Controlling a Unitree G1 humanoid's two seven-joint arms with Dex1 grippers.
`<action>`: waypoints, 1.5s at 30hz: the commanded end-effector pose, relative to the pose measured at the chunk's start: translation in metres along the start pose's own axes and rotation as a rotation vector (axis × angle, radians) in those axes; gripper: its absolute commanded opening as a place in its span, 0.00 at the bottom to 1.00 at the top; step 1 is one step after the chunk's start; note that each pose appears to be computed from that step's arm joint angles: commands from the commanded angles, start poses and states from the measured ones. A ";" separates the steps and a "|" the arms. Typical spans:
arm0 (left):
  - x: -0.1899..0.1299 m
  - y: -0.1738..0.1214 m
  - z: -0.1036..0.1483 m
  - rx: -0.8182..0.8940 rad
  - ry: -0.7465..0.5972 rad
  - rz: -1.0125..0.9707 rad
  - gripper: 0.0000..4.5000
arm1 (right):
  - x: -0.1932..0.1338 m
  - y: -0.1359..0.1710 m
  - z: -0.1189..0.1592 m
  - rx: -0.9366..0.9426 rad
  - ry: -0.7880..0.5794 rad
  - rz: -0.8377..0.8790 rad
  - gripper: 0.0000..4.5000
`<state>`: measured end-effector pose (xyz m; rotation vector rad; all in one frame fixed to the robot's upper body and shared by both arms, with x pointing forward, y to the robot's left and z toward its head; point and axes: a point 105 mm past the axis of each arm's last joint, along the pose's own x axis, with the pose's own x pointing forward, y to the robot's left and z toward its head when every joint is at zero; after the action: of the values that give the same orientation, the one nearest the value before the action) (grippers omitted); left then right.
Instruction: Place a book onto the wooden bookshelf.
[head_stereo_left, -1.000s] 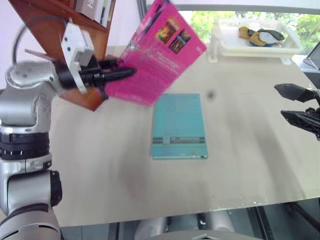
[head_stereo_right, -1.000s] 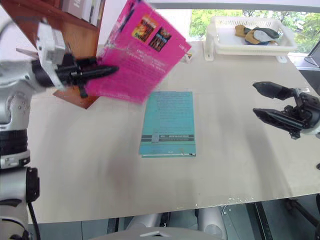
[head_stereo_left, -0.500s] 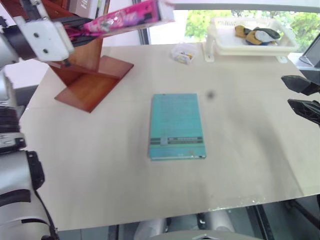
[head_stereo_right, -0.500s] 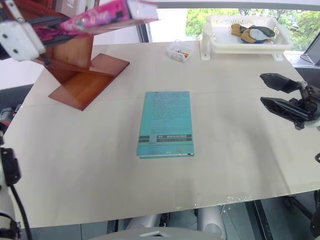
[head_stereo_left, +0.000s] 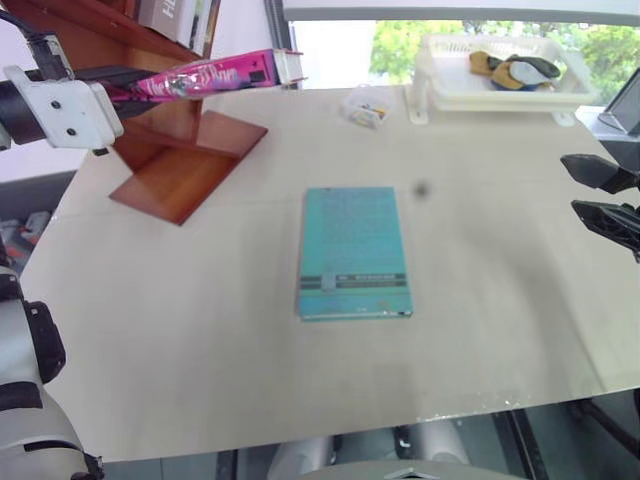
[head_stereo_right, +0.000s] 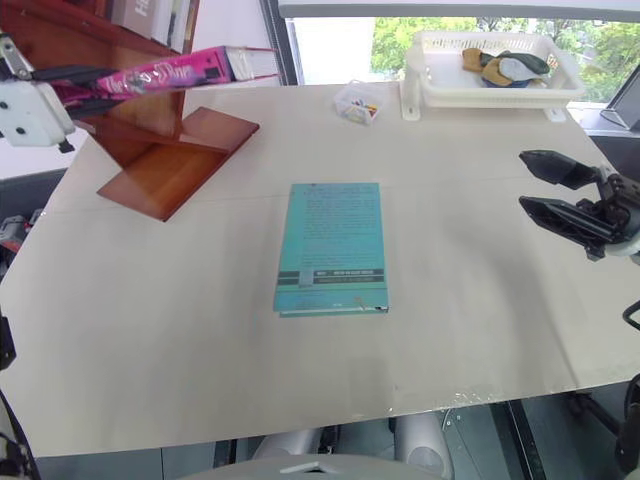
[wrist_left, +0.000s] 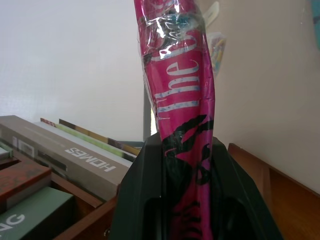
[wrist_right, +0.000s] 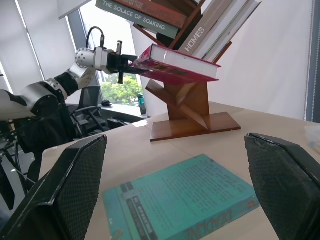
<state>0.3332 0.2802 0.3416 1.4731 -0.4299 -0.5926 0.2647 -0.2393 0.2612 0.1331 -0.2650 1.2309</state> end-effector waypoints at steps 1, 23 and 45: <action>-0.005 0.026 0.011 -0.081 -0.086 0.138 0.11 | -0.002 0.003 0.010 -0.051 -0.019 0.006 1.00; 0.069 -0.144 0.074 -2.351 -0.177 0.291 0.11 | -0.007 0.006 0.012 -0.069 -0.007 -0.029 1.00; 0.040 -0.228 0.136 -2.603 0.017 -0.271 0.99 | -0.005 0.007 0.015 -0.076 0.013 -0.030 1.00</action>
<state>0.2652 0.1429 0.1270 -0.9934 0.5522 -0.6572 0.2623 -0.2426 0.2586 0.1191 -0.2473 1.1932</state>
